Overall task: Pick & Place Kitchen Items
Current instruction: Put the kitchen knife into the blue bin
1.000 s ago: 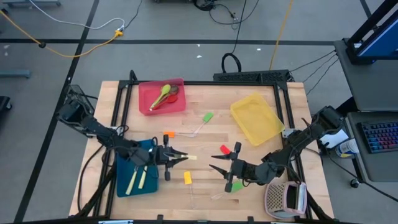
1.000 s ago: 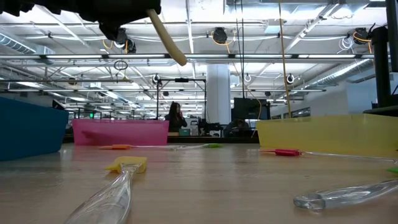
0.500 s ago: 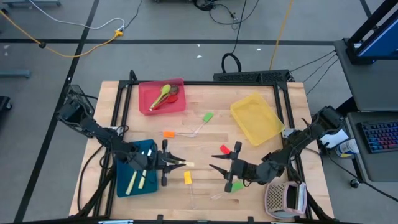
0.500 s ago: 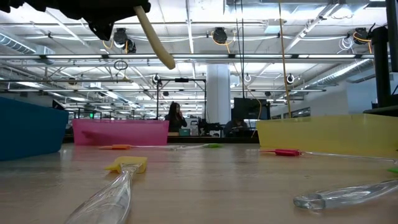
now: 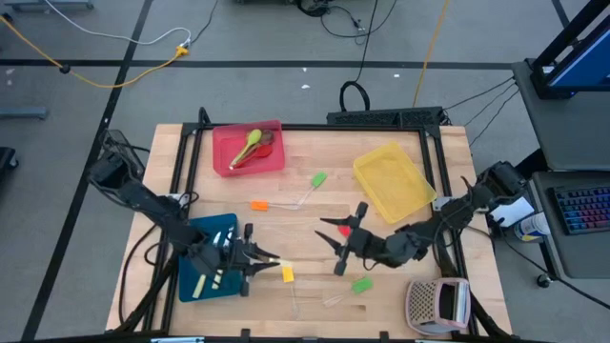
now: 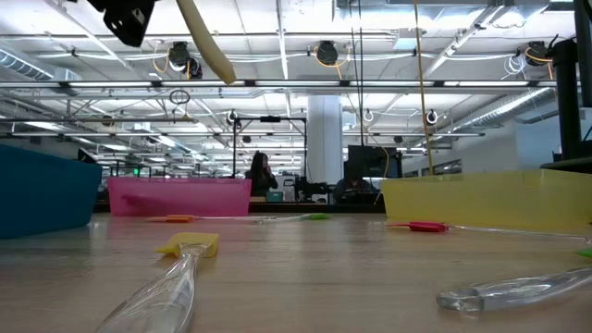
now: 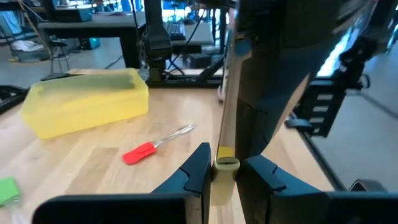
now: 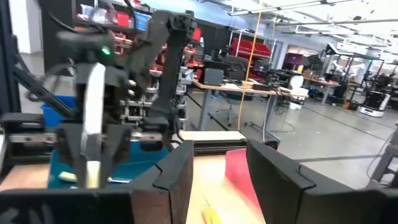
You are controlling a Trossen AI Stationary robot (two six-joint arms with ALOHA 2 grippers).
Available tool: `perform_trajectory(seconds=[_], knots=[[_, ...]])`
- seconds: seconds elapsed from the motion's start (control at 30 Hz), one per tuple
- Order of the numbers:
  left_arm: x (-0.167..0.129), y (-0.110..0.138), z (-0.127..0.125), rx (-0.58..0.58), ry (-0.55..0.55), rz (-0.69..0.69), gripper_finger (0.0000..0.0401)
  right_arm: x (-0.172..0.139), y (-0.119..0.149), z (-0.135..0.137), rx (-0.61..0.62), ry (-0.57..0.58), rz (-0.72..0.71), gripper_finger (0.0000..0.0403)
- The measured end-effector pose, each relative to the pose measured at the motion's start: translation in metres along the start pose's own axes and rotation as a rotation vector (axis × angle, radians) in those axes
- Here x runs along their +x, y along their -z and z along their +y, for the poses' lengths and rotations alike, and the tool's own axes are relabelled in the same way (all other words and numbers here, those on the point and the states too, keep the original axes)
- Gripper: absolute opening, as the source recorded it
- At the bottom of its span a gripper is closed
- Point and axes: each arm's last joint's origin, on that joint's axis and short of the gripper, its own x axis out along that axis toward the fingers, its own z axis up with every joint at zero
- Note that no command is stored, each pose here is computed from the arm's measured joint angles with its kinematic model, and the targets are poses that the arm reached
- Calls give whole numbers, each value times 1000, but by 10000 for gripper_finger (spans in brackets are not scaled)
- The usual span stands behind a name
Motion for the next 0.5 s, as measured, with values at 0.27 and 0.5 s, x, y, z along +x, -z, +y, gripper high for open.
perform_trajectory(seconds=[0.27, 0.5], knots=[[-1, -49, -17, -31, -56, 293, 56, -1, 15, 2, -6, -17, 107, 136], [-28, -102, -9, -298, -164, 648, 56, -4, 20, 4, 28, -26, 147, 136]])
